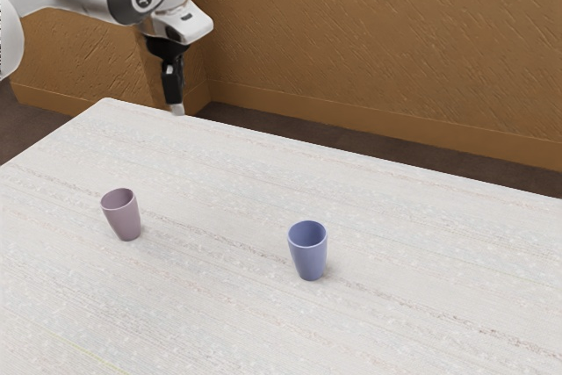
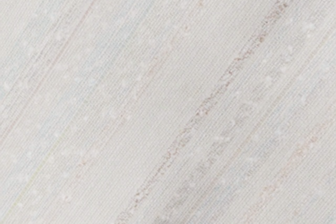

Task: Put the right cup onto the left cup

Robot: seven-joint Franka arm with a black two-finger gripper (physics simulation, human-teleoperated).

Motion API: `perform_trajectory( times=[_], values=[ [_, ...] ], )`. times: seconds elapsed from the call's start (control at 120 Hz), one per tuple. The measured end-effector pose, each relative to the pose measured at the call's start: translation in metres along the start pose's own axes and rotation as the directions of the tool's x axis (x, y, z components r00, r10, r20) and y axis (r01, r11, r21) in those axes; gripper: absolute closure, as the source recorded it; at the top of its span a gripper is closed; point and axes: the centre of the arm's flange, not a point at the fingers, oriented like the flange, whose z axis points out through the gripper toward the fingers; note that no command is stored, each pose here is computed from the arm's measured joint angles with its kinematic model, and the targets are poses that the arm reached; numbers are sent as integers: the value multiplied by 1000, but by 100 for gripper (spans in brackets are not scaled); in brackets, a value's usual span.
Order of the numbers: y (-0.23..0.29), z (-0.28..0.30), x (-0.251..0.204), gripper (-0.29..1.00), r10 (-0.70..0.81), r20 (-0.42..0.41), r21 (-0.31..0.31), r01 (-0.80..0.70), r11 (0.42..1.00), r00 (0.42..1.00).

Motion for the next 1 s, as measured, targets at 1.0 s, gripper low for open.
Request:
perform_trajectory(
  times=[1.0],
  values=[
    [120,161,205,0,199,-45,-88,-202,975,979]
  ],
)
